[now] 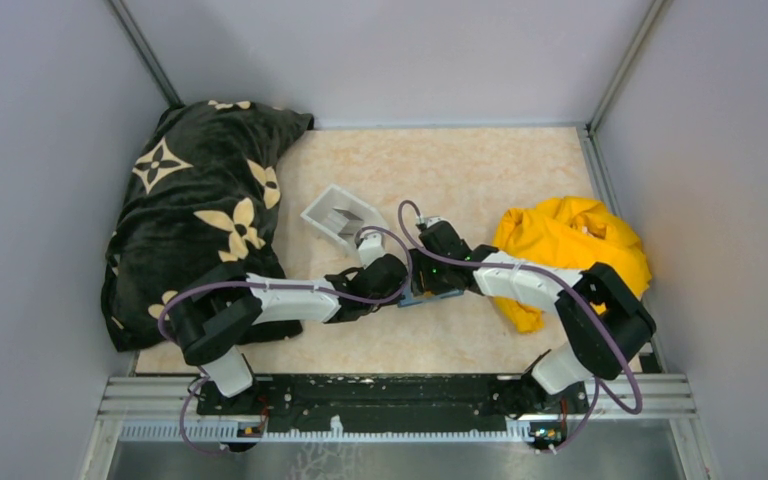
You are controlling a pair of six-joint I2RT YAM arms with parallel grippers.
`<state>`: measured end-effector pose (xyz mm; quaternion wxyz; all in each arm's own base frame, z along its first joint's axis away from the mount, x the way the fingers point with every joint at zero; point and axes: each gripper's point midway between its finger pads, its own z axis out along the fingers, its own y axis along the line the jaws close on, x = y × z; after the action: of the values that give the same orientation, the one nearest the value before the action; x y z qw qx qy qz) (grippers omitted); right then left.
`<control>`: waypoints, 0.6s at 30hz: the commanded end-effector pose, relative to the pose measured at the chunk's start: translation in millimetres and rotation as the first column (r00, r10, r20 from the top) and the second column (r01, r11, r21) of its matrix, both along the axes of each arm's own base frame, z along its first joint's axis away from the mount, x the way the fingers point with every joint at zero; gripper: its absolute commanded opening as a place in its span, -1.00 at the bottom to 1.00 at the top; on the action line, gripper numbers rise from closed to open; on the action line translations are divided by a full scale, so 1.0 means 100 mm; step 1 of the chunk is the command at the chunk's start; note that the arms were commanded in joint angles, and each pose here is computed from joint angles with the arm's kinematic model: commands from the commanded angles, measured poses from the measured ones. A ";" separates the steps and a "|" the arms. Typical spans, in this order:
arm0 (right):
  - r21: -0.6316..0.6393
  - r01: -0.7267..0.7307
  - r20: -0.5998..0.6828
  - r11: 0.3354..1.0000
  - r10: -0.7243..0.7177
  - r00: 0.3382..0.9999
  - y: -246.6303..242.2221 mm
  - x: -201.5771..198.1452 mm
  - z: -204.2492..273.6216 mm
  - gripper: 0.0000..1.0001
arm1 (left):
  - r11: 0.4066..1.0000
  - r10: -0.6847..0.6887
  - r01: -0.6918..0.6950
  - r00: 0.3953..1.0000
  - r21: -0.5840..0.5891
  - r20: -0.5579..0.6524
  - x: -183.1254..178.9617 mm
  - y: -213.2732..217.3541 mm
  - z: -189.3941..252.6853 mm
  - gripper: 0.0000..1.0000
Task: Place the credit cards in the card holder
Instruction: Insert the credit card into the card holder.
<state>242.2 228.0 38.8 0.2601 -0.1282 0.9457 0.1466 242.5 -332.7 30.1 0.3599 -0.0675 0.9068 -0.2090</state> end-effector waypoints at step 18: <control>0.000 -0.020 0.042 1.000 0.020 0.999 0.25 0.26 -0.01 0.26 | 0.998 0.018 -0.016 0.999 0.061 -0.034 -0.09 0.18 -0.20 -1.00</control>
<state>259.6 240.1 31.7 0.2636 -0.1288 0.9456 0.1408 242.4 -332.3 29.5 0.3591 -0.0752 0.9060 -0.2110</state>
